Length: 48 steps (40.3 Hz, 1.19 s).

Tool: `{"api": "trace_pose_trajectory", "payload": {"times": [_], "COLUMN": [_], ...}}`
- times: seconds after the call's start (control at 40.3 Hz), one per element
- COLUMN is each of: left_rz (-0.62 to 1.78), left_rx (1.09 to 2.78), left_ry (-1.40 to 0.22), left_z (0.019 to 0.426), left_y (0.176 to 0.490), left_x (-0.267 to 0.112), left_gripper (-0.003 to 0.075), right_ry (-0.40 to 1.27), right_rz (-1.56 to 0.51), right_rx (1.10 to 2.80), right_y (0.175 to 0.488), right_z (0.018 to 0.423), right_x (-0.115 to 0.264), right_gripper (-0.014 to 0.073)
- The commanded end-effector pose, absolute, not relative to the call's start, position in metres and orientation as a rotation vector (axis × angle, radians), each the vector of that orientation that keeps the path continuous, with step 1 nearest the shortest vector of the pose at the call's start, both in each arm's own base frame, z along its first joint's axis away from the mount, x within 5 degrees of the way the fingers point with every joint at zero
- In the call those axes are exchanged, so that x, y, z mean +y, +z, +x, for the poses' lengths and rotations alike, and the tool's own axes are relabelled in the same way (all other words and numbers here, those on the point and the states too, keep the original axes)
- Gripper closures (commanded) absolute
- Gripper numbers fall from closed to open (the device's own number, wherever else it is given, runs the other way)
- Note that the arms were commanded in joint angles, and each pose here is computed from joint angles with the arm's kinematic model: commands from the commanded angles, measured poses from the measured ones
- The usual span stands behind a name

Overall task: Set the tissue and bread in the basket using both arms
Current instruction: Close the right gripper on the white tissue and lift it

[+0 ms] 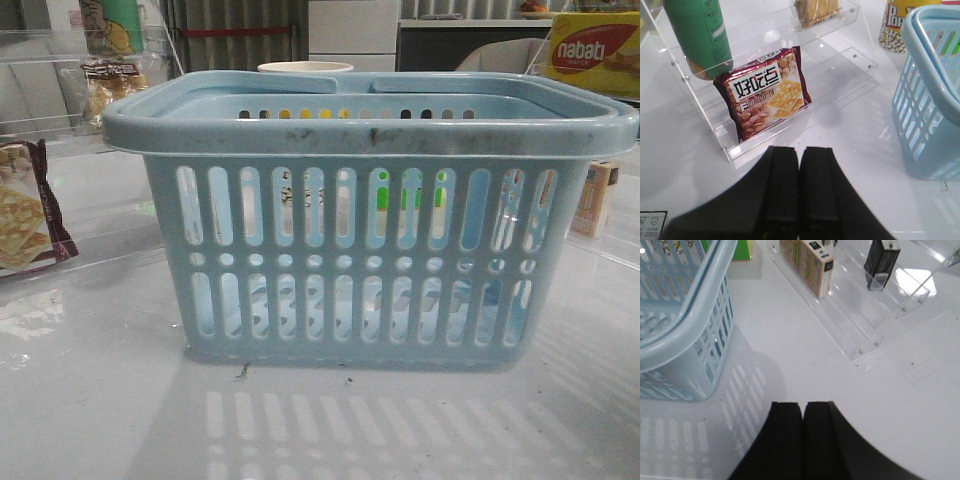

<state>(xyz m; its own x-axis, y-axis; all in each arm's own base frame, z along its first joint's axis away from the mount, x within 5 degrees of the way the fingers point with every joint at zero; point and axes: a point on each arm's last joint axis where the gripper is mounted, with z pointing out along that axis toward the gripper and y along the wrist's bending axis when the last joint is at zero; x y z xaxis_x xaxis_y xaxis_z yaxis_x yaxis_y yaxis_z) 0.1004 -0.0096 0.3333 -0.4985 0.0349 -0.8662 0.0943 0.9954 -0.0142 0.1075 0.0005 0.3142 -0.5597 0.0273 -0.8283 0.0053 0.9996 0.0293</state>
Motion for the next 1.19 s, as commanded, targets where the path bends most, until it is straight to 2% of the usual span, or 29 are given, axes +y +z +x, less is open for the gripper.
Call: {"api": "trace_pose_trajectory", "payload": {"times": [0.0,0.099,0.174,0.223,0.446,0.818,1.165], "left_rz": [0.092,0.116,0.116,0.116,0.235,0.412,0.412], "left_rx": [2.02,2.035,2.044,2.048,2.031,2.02,2.02], "left_ry": [-0.07,-0.054,-0.054,-0.054,-0.136,-0.239,-0.239], "left_z": [0.108,0.112,0.113,0.114,0.113,0.107,0.107], "left_y": [0.345,0.343,0.342,0.342,0.342,0.342,0.342], "left_x": [-0.01,-0.01,-0.011,-0.011,-0.025,-0.043,-0.043], "left_gripper": [0.0523,0.0288,0.0176,0.0151,0.0183,0.0269,0.0269], "right_ry": [0.009,0.009,0.009,0.009,-0.062,-0.135,-0.132], "right_rz": [0.019,0.019,0.02,0.02,0.021,0.255,0.27], "right_rx": [2.129,2.165,2.179,2.187,2.201,2.262,2.315], "right_y": [0.322,0.318,0.316,0.314,0.316,0.336,0.33], "right_z": [0.117,0.124,0.128,0.131,0.153,0.226,0.308], "right_x": [-0.001,-0.001,-0.001,-0.001,-0.008,-0.055,-0.078], "right_gripper": [0.0496,0.0316,0.0182,0.012,0.0109,0.0109,0.0109]}}
